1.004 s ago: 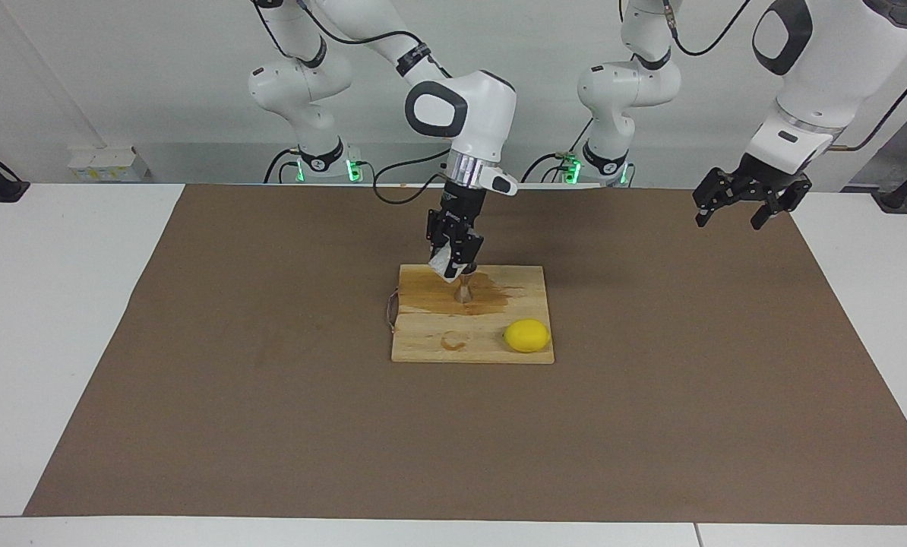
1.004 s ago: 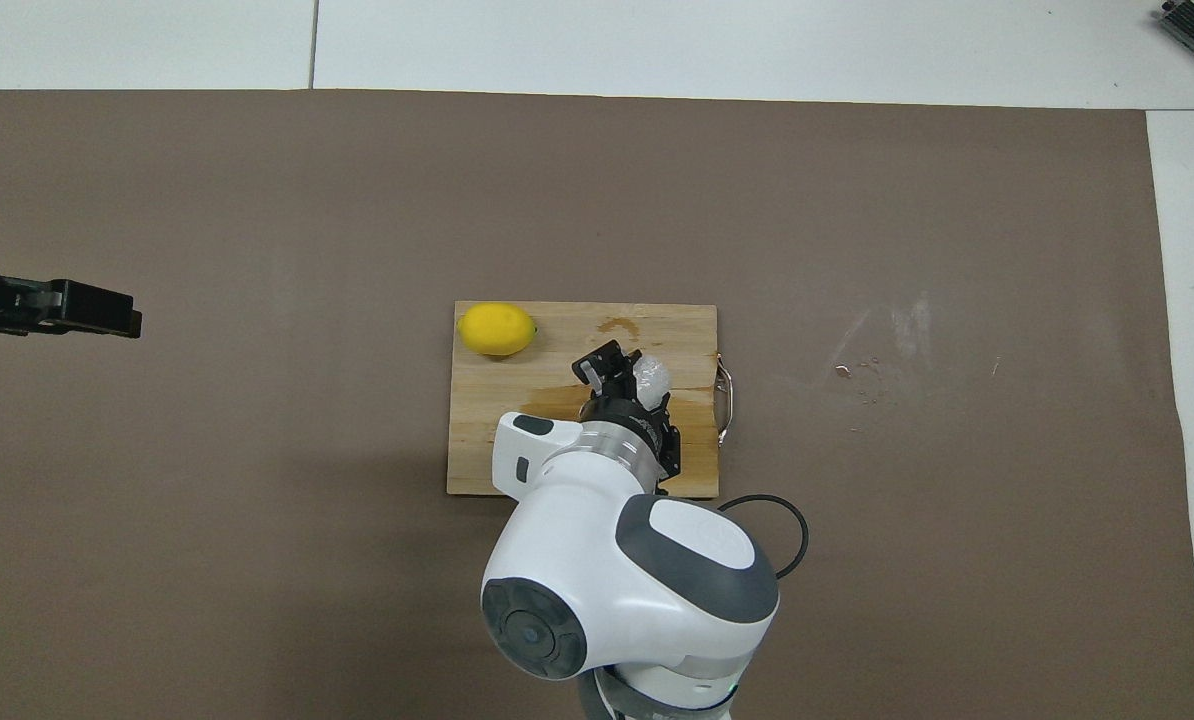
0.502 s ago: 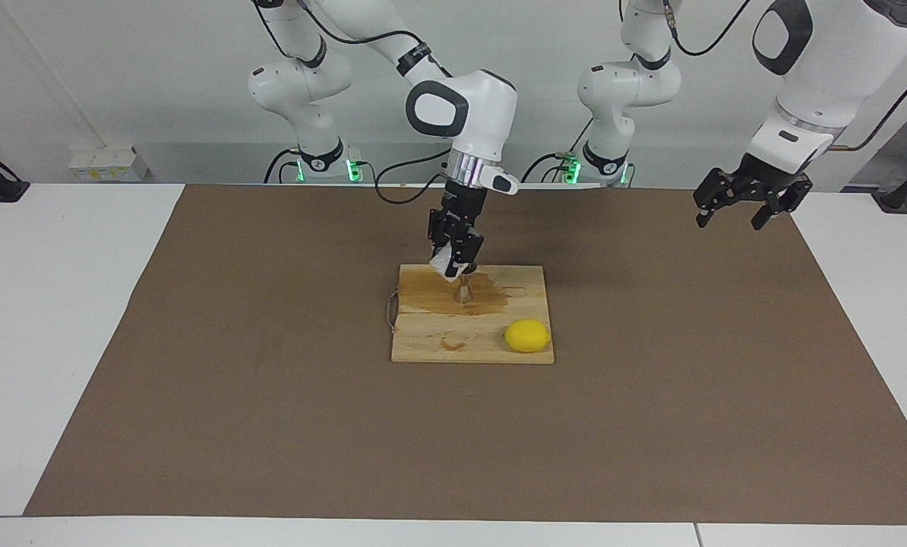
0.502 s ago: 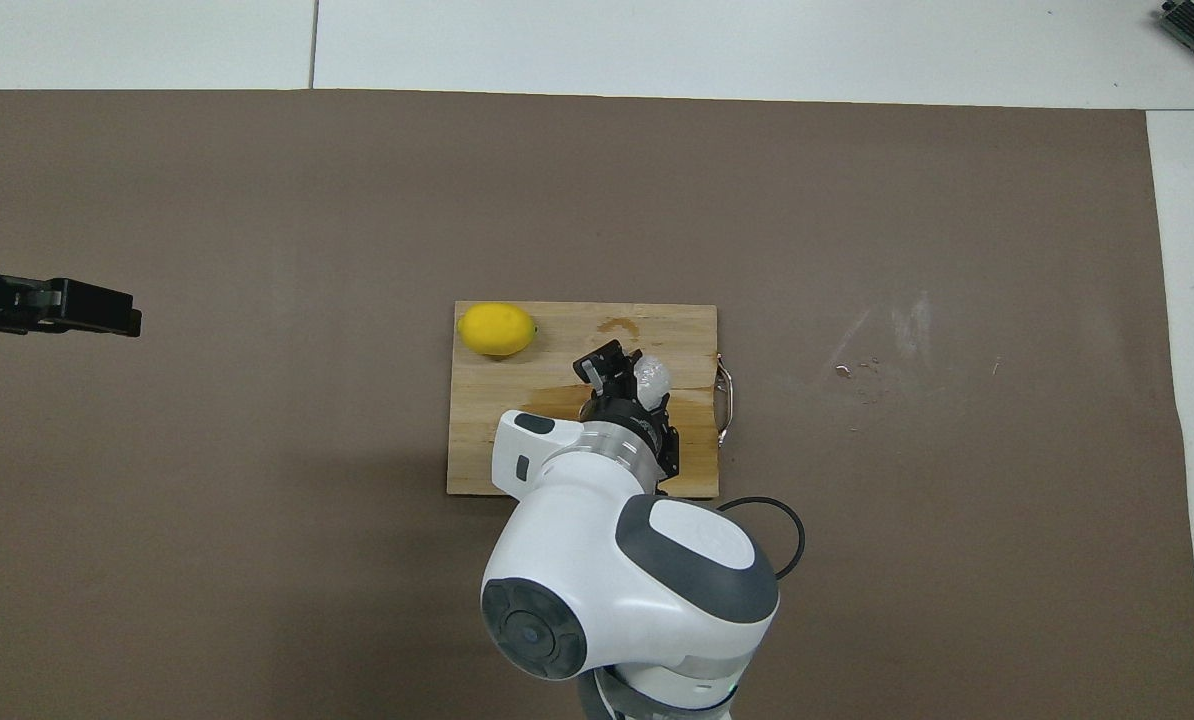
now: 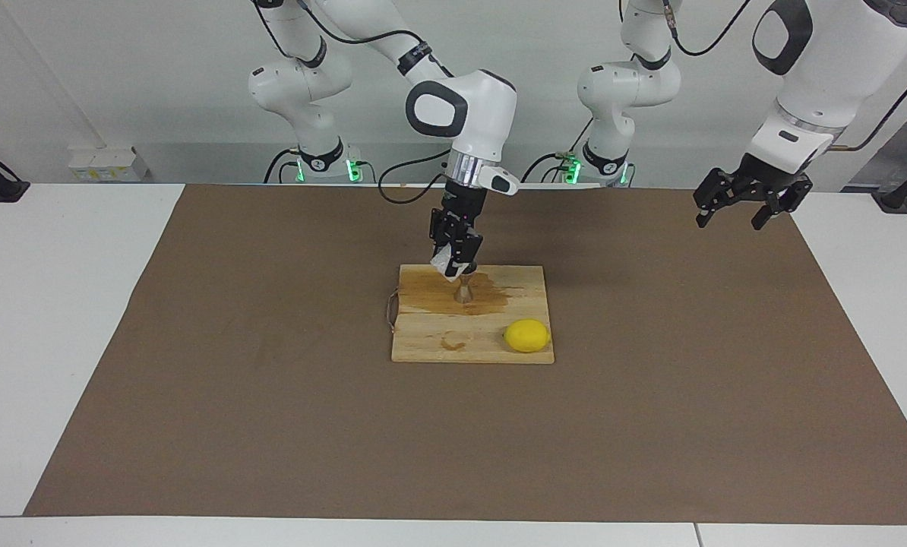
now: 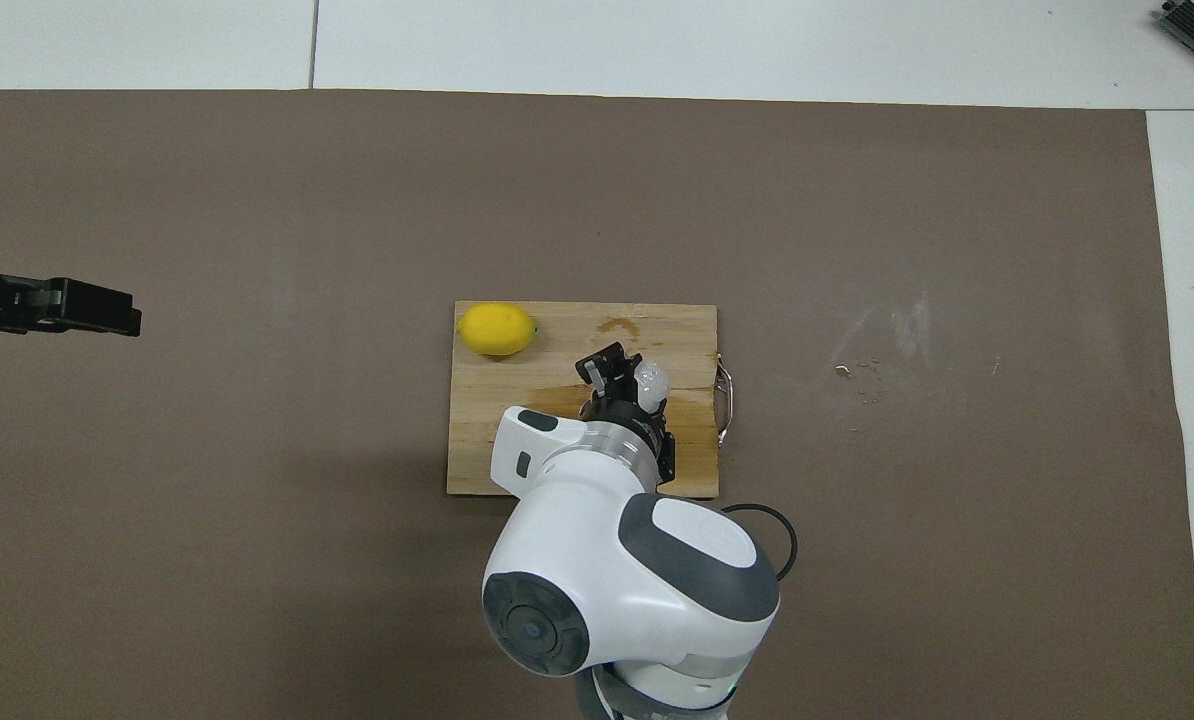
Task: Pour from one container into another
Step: 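Hold the clear cup tilted over the metal cup with the right gripper, then carry the clear cup back beside the board with the right gripper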
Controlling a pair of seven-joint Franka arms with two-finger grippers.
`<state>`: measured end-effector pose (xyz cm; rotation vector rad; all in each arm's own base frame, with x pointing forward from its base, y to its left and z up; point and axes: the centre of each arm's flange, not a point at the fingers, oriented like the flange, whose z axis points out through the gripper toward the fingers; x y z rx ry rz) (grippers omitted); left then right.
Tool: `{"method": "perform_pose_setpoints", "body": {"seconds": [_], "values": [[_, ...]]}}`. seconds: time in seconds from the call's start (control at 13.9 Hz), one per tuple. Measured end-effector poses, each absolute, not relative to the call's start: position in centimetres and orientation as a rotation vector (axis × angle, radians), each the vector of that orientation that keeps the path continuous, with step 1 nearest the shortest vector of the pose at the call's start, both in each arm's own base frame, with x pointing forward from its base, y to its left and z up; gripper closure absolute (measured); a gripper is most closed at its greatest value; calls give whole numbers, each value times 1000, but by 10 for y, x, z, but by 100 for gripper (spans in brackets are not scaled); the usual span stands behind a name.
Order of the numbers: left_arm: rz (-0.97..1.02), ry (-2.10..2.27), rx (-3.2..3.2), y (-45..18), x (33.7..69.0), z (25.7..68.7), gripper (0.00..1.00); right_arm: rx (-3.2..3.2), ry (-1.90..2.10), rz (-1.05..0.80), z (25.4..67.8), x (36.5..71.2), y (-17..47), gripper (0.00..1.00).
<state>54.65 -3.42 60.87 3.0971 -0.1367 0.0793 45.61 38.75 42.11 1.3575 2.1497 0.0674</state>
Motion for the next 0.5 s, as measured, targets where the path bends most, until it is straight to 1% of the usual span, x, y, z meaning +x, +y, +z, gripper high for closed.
{"method": "perform_pose_setpoints", "body": {"seconds": [0.5], "values": [[81,-136,3097,-34,547,609,0,1492,2165,87,426,457,384,48]]}}
